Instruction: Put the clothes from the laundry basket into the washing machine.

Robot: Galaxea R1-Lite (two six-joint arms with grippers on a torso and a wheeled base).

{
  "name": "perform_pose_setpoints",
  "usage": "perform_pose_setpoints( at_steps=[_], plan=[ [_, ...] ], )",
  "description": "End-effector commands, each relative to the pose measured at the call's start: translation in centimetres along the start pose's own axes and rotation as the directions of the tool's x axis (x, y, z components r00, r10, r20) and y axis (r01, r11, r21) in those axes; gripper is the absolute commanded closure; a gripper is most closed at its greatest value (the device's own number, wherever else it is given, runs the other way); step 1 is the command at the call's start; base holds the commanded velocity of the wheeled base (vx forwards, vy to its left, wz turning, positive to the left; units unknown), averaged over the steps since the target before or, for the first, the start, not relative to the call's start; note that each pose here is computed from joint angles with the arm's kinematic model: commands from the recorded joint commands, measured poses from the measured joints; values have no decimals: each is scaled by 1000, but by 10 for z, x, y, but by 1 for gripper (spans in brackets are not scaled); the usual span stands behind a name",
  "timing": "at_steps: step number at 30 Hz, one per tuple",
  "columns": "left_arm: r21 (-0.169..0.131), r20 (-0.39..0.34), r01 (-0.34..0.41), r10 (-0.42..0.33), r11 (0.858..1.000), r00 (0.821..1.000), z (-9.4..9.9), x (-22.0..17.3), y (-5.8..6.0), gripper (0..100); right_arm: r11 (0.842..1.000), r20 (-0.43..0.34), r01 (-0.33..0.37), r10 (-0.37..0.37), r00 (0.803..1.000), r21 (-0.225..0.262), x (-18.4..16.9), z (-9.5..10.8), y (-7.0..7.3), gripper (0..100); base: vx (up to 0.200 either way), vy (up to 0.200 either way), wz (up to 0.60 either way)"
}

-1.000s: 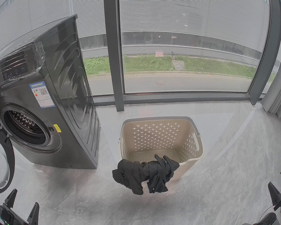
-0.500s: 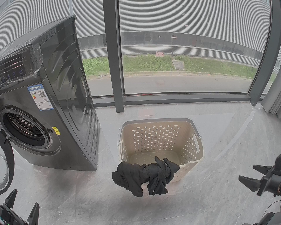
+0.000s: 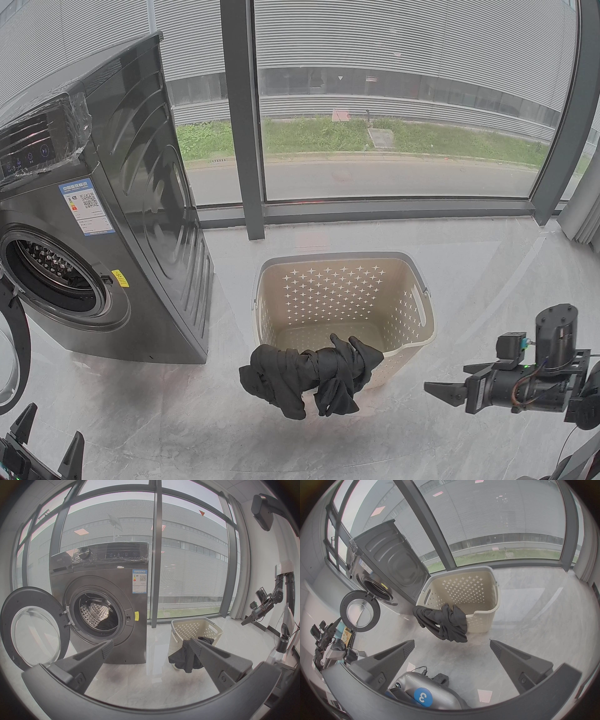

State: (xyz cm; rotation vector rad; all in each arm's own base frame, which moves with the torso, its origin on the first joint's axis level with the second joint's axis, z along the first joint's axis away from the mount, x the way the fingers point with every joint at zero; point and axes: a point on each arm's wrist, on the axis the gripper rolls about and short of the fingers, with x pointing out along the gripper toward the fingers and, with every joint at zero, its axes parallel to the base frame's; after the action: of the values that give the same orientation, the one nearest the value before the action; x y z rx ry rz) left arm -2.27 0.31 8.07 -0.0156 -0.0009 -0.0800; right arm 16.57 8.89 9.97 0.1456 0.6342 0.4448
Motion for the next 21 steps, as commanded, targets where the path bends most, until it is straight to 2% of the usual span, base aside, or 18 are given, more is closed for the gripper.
perform_pose_setpoints(
  at_steps=[1, 4, 8, 13, 16, 21],
  plan=[
    [2, -1, 0, 0, 1000, 1000, -5, 0, 0, 0, 1000, -150, 11, -11, 989, 2, 54, -27, 12, 0, 0, 0, 0],
    [0, -1, 0, 0, 1000, 1000, -5, 0, 0, 0, 1000, -147, 18, -16, 989, 14, 70, -30, 14, 0, 0, 0, 0],
    [0, -1, 0, 0, 1000, 1000, -5, 0, 0, 0, 998, -139, 65, -64, 988, 6, 100, -34, 13, 0, 0, 0, 0],
    [-1, -2, 1, -1, 1000, 1000, -5, 0, 0, 0, 998, -142, 61, -60, 988, 6, 118, -34, 16, 0, 0, 0, 0],
    [-1, -2, 1, -1, 1000, 1000, -5, 0, 0, 0, 998, -135, 55, -50, 990, 27, 134, -32, 22, 0, 0, 0, 0],
    [-1, -2, 1, -1, 1000, 1000, -5, 0, 0, 0, 998, -138, 52, -47, 989, 34, 149, -35, 24, 0, 0, 0, 0]
  ],
)
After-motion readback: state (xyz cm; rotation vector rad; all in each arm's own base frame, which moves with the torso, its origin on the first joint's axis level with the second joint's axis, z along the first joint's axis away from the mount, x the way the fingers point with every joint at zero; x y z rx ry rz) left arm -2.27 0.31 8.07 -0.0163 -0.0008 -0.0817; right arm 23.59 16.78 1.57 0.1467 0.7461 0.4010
